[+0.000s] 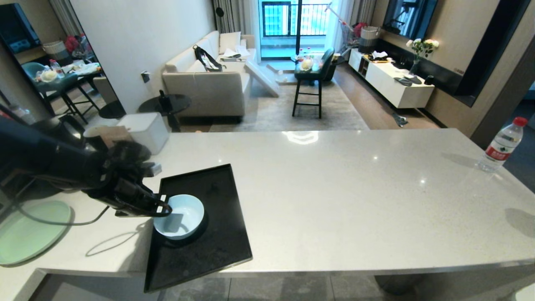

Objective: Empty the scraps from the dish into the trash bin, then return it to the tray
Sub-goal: Put the bowl back to the table

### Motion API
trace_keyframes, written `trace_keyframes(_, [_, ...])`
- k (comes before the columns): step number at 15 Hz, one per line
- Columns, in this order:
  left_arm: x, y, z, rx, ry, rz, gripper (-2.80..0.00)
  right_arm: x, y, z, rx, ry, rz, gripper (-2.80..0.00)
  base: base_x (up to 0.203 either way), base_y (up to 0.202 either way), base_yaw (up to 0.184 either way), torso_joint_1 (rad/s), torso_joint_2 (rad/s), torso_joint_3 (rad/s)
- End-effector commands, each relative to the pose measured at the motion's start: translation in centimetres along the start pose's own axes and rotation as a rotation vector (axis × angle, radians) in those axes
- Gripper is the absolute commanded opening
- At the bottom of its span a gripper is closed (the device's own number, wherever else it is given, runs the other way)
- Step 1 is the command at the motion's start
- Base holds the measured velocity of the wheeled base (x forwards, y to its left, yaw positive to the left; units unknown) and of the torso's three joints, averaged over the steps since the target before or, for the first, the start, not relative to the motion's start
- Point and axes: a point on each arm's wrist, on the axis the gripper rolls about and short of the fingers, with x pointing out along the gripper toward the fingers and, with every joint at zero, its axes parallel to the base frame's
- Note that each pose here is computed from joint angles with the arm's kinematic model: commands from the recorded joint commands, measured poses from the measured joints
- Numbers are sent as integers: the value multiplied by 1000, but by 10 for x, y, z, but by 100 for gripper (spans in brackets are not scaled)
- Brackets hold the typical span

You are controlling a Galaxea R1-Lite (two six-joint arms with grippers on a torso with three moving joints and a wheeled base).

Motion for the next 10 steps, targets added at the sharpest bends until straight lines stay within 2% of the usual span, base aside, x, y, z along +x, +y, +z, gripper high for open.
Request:
trace_keyframes(1, [8, 1, -1, -6, 21, -18, -280, 0, 0, 0, 1, -1, 0, -280, 0, 0, 0, 0, 0, 0])
trace_keyframes(10, [18, -2, 0, -1, 36, -48, -280, 0, 0, 0, 1, -1, 0, -280, 0, 0, 0, 0, 0, 0])
